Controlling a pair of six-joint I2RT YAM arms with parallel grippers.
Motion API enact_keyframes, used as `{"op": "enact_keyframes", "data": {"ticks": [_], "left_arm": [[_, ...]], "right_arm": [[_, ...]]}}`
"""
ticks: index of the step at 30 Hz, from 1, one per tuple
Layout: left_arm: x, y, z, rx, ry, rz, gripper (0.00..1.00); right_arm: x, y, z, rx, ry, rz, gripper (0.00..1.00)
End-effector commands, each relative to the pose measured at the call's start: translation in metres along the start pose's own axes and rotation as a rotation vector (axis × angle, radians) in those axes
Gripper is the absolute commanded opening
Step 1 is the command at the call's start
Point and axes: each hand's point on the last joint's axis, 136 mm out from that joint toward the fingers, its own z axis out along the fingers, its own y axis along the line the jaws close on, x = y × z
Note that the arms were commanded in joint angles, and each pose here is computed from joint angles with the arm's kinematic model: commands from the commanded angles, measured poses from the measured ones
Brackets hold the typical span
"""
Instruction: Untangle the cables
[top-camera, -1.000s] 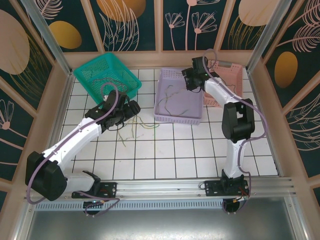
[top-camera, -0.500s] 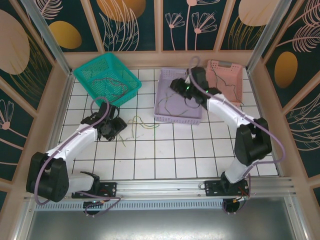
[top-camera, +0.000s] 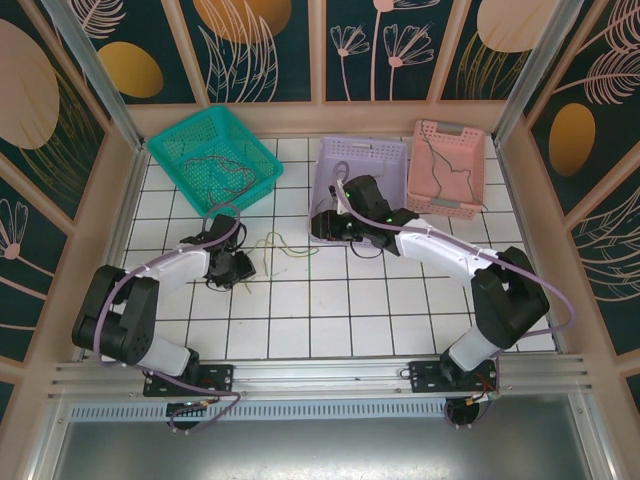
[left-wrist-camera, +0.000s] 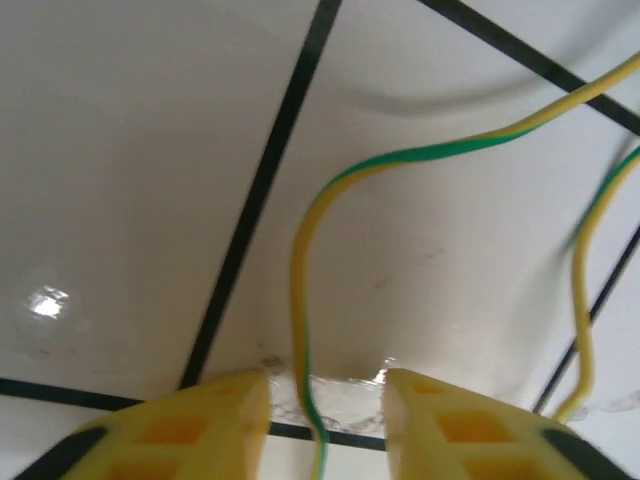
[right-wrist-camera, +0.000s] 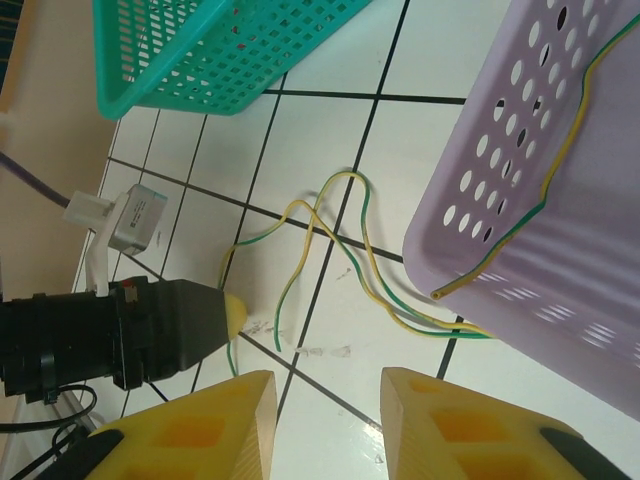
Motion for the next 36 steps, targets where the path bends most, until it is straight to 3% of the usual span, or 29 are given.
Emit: {"op": "enact_keyframes", "data": {"ticks": [1,4,5,6,15,18,21,25,32,36], "left_arm": [[0.0,0.005,0.008,-0.028,0.003,0.036,0.27],[-0.002,0.006,0.005,-0.029,-0.018,0.04,0.1],[-0.005,0.003,0.0,-0.017,-0.033,0.048,0.01],[-0.009,-0.001,-0.006,-0.003,-0.052,0.055,0.0],[-0.03,-0.056,-0.103,0.209,-0.179,0.191,0.0],[-0.029,-0.079,-0.131,0.307,-0.174,0.253,0.0],[-0.029,-0.102,-0.152,0.392,-0.159,0.318,0.0],[-0.025,-0.119,-0.167,0.453,-0.121,0.406,0.0],[-0.012,-0.127,-0.177,0.497,-0.074,0.548,0.0],[-0.006,-0.128,-0.18,0.487,-0.081,0.632,0.0]], "right_arm": [[-0.019,0.015,-0.01,-0.025,-0.051,-0.055,0.33],[-0.018,0.014,-0.007,-0.017,-0.044,-0.052,0.33],[-0.018,0.013,-0.006,-0.016,-0.043,-0.048,0.33],[-0.018,0.012,-0.005,-0.017,-0.043,-0.045,0.33],[-0.031,0.025,-0.007,-0.066,-0.06,-0.115,0.34],[-0.04,0.048,-0.013,-0.141,-0.066,-0.248,0.39],[-0.05,0.068,-0.022,-0.187,-0.077,-0.422,0.52],[-0.053,0.066,-0.016,-0.144,-0.014,-0.629,0.57],[-0.08,0.073,-0.032,-0.011,-0.13,-0.953,0.61],[-0.068,0.087,-0.036,-0.053,-0.165,-1.153,0.62]]}}
